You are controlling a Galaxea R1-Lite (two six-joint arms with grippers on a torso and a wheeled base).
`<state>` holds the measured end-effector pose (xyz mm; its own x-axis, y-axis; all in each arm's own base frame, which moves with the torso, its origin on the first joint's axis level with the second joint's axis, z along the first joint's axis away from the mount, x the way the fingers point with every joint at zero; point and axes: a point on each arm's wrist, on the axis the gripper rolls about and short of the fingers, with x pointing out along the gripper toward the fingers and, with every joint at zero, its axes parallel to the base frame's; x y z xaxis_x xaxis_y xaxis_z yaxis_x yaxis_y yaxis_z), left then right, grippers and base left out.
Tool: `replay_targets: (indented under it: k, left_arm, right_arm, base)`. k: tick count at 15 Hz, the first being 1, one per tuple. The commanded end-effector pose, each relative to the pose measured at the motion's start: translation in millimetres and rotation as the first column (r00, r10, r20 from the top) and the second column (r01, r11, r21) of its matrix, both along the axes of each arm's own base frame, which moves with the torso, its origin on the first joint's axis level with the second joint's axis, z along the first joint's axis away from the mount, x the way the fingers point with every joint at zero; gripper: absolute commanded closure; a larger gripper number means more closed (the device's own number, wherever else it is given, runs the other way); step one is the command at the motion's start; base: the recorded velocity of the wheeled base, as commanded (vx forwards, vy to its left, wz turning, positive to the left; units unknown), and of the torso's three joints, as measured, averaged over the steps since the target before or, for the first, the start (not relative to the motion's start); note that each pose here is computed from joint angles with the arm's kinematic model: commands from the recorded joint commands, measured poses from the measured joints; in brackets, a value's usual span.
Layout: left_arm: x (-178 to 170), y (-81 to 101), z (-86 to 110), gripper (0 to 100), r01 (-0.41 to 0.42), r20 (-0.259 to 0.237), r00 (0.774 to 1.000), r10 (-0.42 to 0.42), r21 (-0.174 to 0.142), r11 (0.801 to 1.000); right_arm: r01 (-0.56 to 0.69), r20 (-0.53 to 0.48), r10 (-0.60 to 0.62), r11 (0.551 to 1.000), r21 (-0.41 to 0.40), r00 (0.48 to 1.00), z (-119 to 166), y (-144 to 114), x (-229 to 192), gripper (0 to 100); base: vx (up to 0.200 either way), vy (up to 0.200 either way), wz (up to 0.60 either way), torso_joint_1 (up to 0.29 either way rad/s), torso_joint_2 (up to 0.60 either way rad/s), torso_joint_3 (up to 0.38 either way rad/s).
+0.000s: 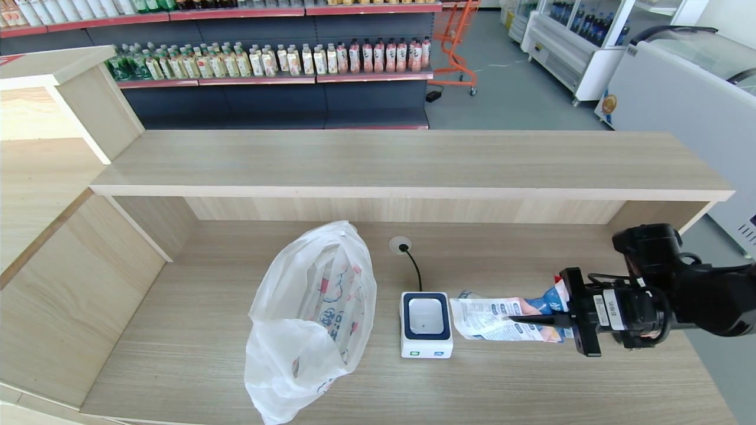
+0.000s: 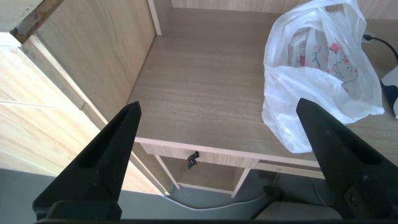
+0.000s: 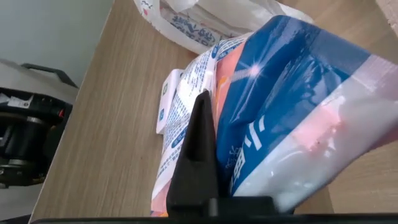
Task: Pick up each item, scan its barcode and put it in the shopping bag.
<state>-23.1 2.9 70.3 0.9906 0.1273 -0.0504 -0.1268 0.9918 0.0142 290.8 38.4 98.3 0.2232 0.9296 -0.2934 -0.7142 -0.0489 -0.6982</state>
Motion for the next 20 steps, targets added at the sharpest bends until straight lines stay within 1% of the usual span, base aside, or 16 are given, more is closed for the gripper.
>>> replay_targets:
  k: [1,4,6,10,11,13,16,18,20]
  left_arm:
    - [0,0.0,0.0,0,-0.001,-0.001,1.000,0.001,0.000,1.000]
    - [0,0.0,0.0,0,-0.001,-0.001,1.000,0.001,0.000,1.000]
    - [0,0.0,0.0,0,-0.001,-0.001,1.000,0.001,0.000,1.000]
    - [0,0.0,0.0,0,-0.001,0.000,1.000,0.001,0.000,1.000]
    - [0,0.0,0.0,0,-0.001,-0.001,1.000,0.001,0.000,1.000]
    - [0,0.0,0.0,0,-0.001,-0.001,1.000,0.001,0.000,1.000]
    - [0,0.0,0.0,0,-0.001,-0.001,1.000,0.001,0.000,1.000]
    - [0,0.0,0.0,0,0.000,-0.001,1.000,0.000,0.000,1.000]
    - [0,0.0,0.0,0,-0.001,-0.001,1.000,0.001,0.000,1.000]
  right_arm:
    - [-0.009,-0.026,0.009,1.000,-0.007,1.000,-12,3,8,100]
    - [-0.039,-0.026,0.039,0.999,-0.012,0.999,-15,13,11,100]
    - [-0.042,-0.001,0.042,0.999,-0.023,0.999,-17,20,20,100]
    - [-0.049,0.019,0.049,0.998,-0.029,0.999,-22,26,37,100]
    - [-0.058,0.023,0.059,0.998,-0.029,0.998,-23,30,40,100]
    - [-0.093,0.059,0.094,0.995,-0.029,0.994,-20,45,49,100]
    - [-0.098,0.053,0.100,0.995,-0.028,0.994,-23,49,55,100]
    - [-0.114,0.041,0.115,0.993,-0.021,0.992,-26,59,62,100]
    - [-0.137,0.051,0.137,0.990,-0.018,0.989,-28,71,72,100]
  base:
    - [0.000,0.000,0.00,0.000,0.00,0.000]
    - [0.000,0.000,0.00,0.000,0.00,0.000]
    - [0.000,0.000,0.00,0.000,0.00,0.000]
    - [0.000,0.000,0.00,0.000,0.00,0.000]
    - [0.000,0.000,0.00,0.000,0.00,0.000]
    - [0.000,0.000,0.00,0.000,0.00,0.000]
    - [0.000,0.000,0.00,0.000,0.00,0.000]
    - [0.000,0.000,0.00,0.000,0.00,0.000]
    - [0.000,0.000,0.00,0.000,0.00,0.000]
